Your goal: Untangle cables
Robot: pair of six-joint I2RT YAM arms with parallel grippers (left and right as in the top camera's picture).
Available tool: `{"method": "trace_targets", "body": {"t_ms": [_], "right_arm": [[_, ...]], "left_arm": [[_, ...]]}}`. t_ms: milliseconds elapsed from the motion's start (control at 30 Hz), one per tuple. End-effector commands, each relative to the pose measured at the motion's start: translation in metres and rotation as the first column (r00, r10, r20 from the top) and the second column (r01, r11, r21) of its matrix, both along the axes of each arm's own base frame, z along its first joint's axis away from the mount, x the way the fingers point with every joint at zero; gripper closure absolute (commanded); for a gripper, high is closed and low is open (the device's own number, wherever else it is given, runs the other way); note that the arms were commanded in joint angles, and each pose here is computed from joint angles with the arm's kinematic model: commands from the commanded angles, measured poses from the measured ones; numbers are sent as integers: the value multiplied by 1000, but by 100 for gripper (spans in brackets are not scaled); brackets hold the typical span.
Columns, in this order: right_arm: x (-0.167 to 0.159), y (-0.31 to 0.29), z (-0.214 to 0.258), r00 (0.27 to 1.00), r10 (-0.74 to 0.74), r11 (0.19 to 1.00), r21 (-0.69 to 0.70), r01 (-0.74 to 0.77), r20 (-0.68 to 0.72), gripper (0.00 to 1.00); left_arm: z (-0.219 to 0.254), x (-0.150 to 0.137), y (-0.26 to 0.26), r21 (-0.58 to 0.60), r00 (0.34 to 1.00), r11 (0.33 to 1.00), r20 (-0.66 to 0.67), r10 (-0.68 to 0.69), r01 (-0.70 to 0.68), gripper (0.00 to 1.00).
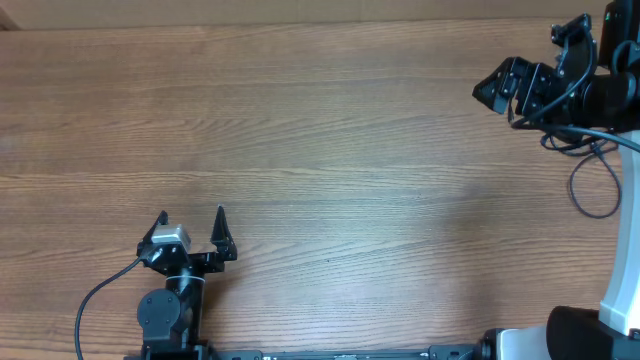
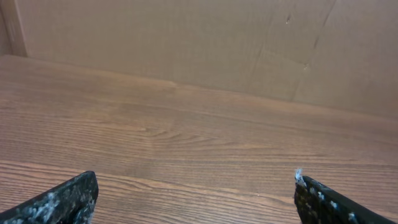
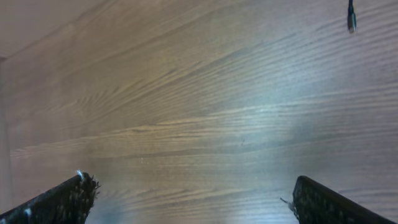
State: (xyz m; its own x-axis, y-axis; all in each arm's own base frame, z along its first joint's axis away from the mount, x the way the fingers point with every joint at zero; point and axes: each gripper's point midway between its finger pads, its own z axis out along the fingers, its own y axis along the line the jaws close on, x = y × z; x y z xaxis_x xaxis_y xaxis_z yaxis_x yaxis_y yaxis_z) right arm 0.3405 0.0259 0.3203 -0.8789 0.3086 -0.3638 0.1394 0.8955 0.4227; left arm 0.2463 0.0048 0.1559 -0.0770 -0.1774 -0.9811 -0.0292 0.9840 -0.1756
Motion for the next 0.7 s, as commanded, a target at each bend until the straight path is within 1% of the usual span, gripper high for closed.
{"method": "trace_targets", "body": {"t_ms": [0, 100, 200, 300, 400, 567, 667], "right_arm": [[-1, 1, 5, 1000, 4, 1000, -1, -4, 19, 0], [7, 7, 10, 998, 25, 1000, -6, -24, 62, 0], [9, 26, 15, 992, 79, 997, -10, -79, 93, 0], [14, 57, 20, 974, 166, 986, -44, -161, 153, 0], [21, 83, 16, 953, 229, 973, -75, -219, 197, 0], [24, 115, -14, 925, 303, 953, -76, -293, 231, 0], [22, 123, -40, 928, 294, 956, -54, -289, 228, 0]], "left_arm": [[0, 0, 5, 24, 1000, 999, 4, 21, -21, 0], [0, 0, 5, 24, 1000, 999, 4, 21, -21, 0], [0, 0, 5, 24, 1000, 999, 4, 21, -21, 0], [0, 0, 5, 24, 1000, 999, 4, 21, -21, 0], [0, 0, 5, 24, 1000, 999, 4, 21, -21, 0], [0, 0, 5, 24, 1000, 999, 4, 21, -21, 0], [0, 0, 5, 24, 1000, 999, 4, 21, -21, 0]]}}
